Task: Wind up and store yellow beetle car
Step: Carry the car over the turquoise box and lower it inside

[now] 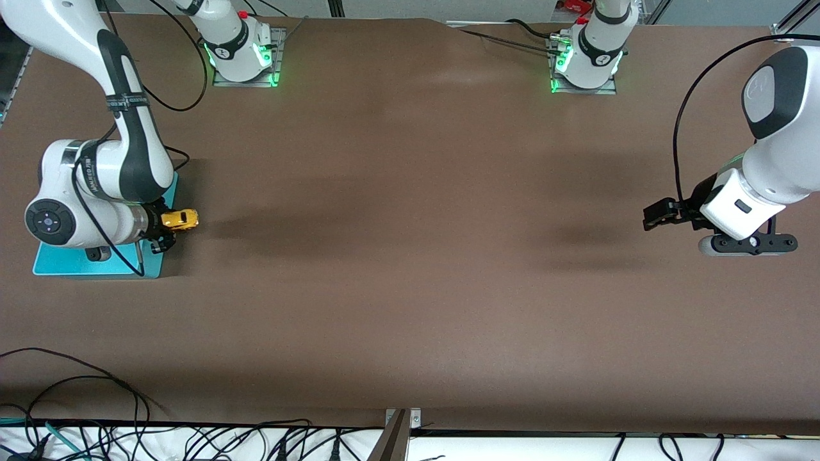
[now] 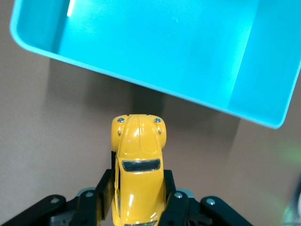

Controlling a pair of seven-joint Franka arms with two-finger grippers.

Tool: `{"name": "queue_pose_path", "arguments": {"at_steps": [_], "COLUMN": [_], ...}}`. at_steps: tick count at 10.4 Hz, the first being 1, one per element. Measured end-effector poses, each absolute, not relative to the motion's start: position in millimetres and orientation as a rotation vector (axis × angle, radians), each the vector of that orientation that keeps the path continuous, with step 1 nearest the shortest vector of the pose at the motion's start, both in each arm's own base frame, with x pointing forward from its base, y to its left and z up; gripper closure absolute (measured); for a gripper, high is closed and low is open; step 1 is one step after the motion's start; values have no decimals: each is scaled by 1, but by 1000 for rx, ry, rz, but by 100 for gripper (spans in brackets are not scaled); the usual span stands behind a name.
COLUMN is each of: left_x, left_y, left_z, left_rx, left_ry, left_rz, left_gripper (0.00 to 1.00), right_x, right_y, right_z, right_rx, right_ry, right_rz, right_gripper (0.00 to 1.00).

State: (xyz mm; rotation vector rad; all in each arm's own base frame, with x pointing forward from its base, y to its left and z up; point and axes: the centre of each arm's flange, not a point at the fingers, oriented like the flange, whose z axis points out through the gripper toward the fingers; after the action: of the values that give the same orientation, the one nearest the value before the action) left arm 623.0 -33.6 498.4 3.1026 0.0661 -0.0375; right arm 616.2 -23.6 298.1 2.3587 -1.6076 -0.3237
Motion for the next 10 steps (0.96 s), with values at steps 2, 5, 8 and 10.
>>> {"name": "queue_pose_path", "arguments": {"at_steps": [2, 5, 8, 10], "left_x": [623, 623, 623, 623], "left_y": [-34, -34, -34, -34], "left_z": [498, 498, 498, 498], "left_rx": [3103, 3103, 3103, 3102], "left_ry": [66, 66, 65, 64], "left_rz": [-38, -39, -39, -40], "left_gripper": [0, 0, 0, 0], "right_x": [613, 604, 593, 582], "right_y": [-52, -101, -143, -177], "right_z": [305, 315, 307, 294], "right_rx": [2493, 2670, 2746, 2764], "right_ry": [-1404, -1075, -900, -872], "right_rz": [-368, -444, -520, -575], "right_gripper": [54, 54, 54, 54]}}
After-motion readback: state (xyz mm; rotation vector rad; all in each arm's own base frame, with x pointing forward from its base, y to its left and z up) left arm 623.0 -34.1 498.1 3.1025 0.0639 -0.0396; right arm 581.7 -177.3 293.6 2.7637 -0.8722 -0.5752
